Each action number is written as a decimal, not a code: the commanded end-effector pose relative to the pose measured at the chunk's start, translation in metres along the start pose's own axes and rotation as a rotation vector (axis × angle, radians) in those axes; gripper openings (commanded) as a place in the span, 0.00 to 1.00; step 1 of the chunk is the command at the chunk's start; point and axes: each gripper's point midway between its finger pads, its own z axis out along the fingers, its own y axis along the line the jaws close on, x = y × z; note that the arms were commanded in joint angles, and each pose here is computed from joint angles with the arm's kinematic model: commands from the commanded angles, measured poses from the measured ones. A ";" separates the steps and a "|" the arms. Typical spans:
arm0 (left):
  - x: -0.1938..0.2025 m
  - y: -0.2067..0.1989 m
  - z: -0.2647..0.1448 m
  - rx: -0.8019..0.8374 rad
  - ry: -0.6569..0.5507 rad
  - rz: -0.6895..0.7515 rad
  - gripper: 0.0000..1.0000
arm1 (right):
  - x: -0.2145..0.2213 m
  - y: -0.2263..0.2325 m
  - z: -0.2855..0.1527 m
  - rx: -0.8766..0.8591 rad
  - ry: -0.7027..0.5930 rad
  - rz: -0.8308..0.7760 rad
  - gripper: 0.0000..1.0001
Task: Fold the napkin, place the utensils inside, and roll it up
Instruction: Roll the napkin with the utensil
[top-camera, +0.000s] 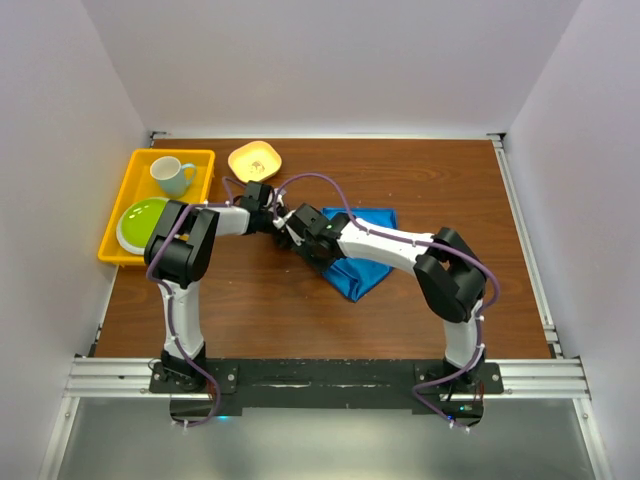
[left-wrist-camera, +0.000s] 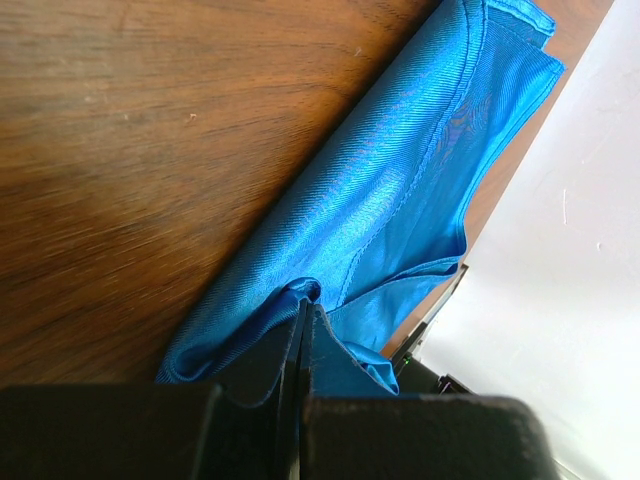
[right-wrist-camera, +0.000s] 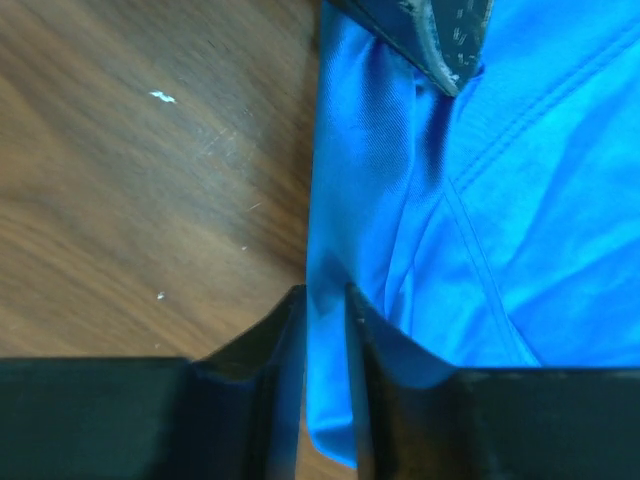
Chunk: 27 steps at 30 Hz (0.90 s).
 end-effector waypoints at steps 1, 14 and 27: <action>0.021 0.098 0.007 -0.337 0.011 -0.125 0.00 | -0.013 0.000 -0.003 -0.001 -0.059 0.021 0.23; 0.021 0.097 0.007 -0.332 0.010 -0.126 0.00 | 0.011 0.000 0.021 0.004 0.003 -0.023 0.51; 0.022 0.096 0.003 -0.333 0.013 -0.121 0.00 | 0.047 0.008 0.056 -0.049 0.098 0.038 0.42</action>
